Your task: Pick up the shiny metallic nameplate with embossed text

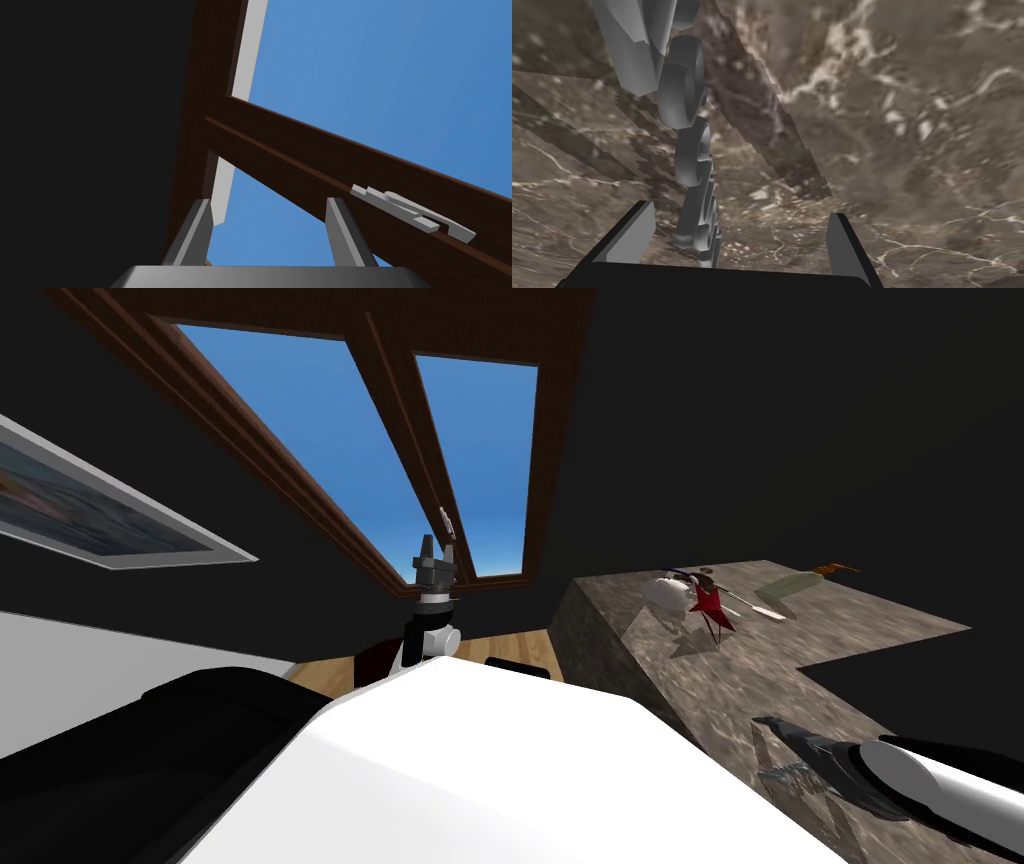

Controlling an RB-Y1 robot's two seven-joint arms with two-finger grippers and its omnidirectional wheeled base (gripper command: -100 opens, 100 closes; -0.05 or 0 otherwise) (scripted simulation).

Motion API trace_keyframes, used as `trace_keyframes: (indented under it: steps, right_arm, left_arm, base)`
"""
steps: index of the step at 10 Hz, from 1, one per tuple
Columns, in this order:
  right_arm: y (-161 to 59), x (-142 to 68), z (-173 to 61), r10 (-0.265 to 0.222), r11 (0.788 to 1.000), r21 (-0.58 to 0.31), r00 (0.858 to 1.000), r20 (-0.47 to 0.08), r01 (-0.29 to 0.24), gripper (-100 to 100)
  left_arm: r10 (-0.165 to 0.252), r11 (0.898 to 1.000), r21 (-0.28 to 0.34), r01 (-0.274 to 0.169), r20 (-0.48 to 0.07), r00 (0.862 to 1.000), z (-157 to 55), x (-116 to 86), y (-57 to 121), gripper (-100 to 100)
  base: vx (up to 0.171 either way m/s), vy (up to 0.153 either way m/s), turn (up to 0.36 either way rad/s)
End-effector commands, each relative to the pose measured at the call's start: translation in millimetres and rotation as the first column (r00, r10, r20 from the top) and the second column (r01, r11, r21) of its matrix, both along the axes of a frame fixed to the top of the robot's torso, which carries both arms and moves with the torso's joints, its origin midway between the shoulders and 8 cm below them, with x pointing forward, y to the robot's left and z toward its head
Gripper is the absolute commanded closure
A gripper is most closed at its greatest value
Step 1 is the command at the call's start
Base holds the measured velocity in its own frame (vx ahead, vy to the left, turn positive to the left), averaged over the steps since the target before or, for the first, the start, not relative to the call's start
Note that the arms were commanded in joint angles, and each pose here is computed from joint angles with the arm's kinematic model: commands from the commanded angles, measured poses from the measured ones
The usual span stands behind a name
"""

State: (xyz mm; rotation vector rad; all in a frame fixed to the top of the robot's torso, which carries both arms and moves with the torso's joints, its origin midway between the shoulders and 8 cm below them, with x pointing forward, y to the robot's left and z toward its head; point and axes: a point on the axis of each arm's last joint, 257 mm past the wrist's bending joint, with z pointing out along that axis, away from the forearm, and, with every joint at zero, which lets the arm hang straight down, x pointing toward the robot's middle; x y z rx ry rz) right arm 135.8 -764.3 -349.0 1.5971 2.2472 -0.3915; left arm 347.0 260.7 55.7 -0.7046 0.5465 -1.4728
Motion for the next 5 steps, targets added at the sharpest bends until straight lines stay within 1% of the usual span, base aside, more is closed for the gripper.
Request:
trace_keyframes:
  steps: [1,2,4,5]
  right_arm:
    - [0.0,0.0,0.0,0.0,1.0,0.0,1.0,0.0,0.0,-100]
    - [-0.7,-0.6,0.2,0.0,1.0,-0.001,1.0,0.0,0.0,100]
    - [-1.2,-1.0,0.3,-0.005,1.0,-0.001,1.0,0.001,0.005,100]
    - [-1.3,-0.8,0.4,-0.015,1.0,0.001,1.0,0.007,0.015,100]
  left_arm:
    - [0.0,1.0,0.0,0.0,0.0,1.0,0.0,0.0,0.0,0]
    - [0.0,1.0,0.0,0.0,0.0,1.0,0.0,0.0,0.0,0]
    - [0.0,1.0,0.0,0.0,0.0,1.0,0.0,0.0,0.0,0]
    - [0.0,1.0,0.0,0.0,0.0,1.0,0.0,0.0,0.0,0]
  base:
    - [-0.025,0.001,0.005]
    - [0.0,0.0,0.0]
    - [-0.001,0.0,-0.028]
    - [0.0,0.0,0.0]
